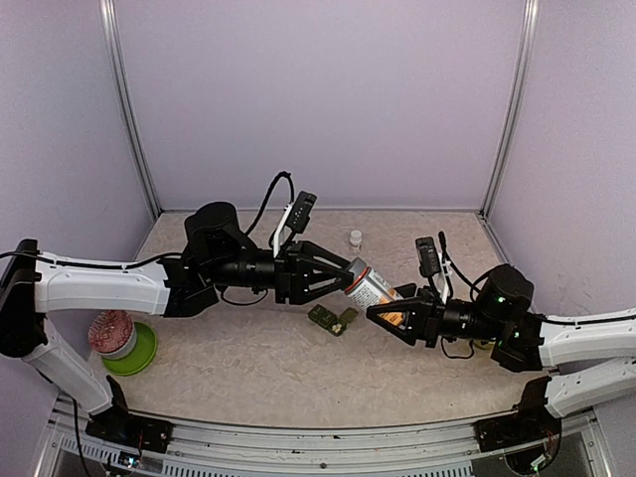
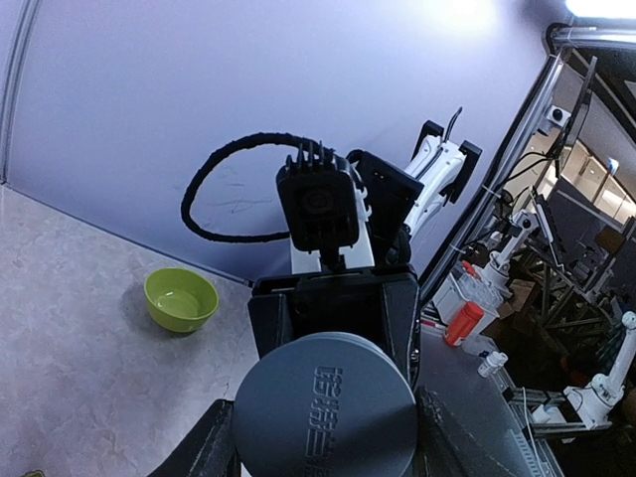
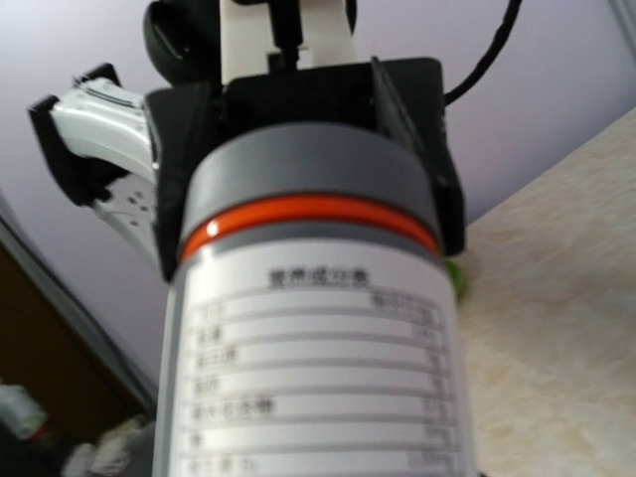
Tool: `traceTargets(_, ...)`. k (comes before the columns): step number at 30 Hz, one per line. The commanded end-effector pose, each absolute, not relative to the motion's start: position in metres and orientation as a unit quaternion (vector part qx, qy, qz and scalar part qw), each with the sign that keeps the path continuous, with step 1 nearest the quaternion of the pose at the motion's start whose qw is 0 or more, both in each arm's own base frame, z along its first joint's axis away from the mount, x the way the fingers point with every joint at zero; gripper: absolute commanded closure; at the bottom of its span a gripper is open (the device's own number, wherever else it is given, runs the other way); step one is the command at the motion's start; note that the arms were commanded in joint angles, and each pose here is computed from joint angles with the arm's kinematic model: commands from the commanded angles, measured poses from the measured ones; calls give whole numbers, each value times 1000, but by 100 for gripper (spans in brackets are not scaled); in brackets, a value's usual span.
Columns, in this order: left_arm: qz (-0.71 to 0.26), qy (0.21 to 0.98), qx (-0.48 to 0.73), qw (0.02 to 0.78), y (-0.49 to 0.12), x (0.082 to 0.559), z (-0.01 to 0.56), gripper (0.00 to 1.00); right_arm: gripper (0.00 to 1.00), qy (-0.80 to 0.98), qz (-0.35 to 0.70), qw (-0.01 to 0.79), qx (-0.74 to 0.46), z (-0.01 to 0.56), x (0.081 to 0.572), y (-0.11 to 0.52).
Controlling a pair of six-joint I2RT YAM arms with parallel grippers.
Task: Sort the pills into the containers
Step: Screw the lid of the pill bottle onto the pill bottle.
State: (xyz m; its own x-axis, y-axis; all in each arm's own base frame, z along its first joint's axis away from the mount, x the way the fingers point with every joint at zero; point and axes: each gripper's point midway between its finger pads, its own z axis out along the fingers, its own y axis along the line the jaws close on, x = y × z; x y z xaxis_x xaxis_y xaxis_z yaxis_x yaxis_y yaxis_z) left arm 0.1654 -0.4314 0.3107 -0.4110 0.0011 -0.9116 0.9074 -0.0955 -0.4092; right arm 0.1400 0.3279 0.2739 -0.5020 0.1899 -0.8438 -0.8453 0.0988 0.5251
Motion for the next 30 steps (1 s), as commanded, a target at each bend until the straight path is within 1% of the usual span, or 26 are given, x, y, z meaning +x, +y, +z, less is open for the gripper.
traceTargets(1,-645,440,517,351,-425,96,328,66,75,610,668,381,-189,289,154,322)
traceTargets(6,-641,434,523,357,-423,92,328,66,75,602,690,361,-177,291,152,320)
traceTargets(7,-640,435,523,357,-423,93,327,64,75,600,693,360,-177,291,152,320)
traceTargets(10,-634,452,511,363,-425,99,326,47,75,599,685,370,-188,292,152,320)
traceTargets(16,-627,513,466,357,-433,122,324,10,75,612,643,409,-211,289,158,318)
traceTargets(17,-630,518,458,353,-433,126,325,4,75,612,638,415,-214,289,158,317)
traceTargets(18,-635,528,443,348,-431,130,326,2,75,616,627,423,-219,288,159,317)
traceTargets(24,-636,598,359,330,-429,171,324,1,75,626,570,465,-259,283,166,315)
traceTargets(28,-618,655,319,294,-436,193,306,1,75,636,517,494,-289,279,174,314)
traceTargets(30,-613,671,310,279,-440,198,296,1,76,641,486,508,-307,275,178,313)
